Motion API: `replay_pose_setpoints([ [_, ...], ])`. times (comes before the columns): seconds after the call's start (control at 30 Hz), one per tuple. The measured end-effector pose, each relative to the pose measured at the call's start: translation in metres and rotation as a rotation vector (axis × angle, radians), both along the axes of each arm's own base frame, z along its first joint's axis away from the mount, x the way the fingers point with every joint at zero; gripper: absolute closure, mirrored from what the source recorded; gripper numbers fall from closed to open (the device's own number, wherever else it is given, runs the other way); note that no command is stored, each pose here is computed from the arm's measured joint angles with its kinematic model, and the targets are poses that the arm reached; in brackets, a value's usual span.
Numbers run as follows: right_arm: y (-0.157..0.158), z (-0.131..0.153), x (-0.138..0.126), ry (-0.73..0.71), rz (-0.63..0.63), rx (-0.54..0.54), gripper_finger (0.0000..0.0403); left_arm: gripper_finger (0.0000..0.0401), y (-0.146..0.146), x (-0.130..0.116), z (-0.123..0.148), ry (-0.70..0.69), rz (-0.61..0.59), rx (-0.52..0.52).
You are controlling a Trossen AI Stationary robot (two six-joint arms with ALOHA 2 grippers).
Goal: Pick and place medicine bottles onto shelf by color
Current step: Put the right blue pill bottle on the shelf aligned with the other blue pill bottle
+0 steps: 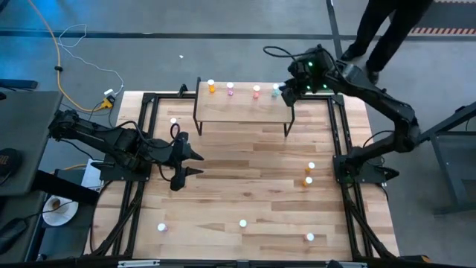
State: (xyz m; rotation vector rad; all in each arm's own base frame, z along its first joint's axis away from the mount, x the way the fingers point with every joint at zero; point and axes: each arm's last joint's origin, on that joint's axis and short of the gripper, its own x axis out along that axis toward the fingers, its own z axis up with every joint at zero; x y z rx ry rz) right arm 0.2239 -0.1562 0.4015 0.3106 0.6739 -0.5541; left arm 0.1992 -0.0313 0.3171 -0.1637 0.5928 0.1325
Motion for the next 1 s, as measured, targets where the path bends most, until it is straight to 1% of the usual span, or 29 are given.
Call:
replay_pose_setpoints([
  [0.07, -0.003, 0.0, 0.004, 0.041, 0.0, 0.027, 0.0284, 0.0199, 0.0, 0.0, 0.0, 0.0, 0.0, 0.0],
  [0.17, -0.006, -0.009, 0.01, 0.096, 0.003, 0.065, 0.0284, 0.0199, 0.0, 0.0, 0.0, 0.0, 0.0, 0.0],
  [0.4, -0.006, -0.045, 0.018, 0.173, -0.02, 0.124, 0.0284, 0.0199, 0.0, 0.0, 0.0, 0.001, -0.003, 0.004],
  [0.47, -0.007, -0.052, 0.02, 0.176, -0.02, 0.125, 0.0284, 0.0199, 0.0, 0.0, 0.0, 0.002, -0.011, 0.016],
  [0.6, -0.007, -0.056, 0.023, 0.156, -0.015, 0.11, 0.0284, 0.0199, 0.0, 0.0, 0.0, 0.001, -0.002, 0.031],
  [1.0, -0.008, -0.077, 0.025, 0.169, -0.011, 0.131, 0.0284, 0.0199, 0.001, 0.0, 0.0, 0.001, 0.0, 0.032],
])
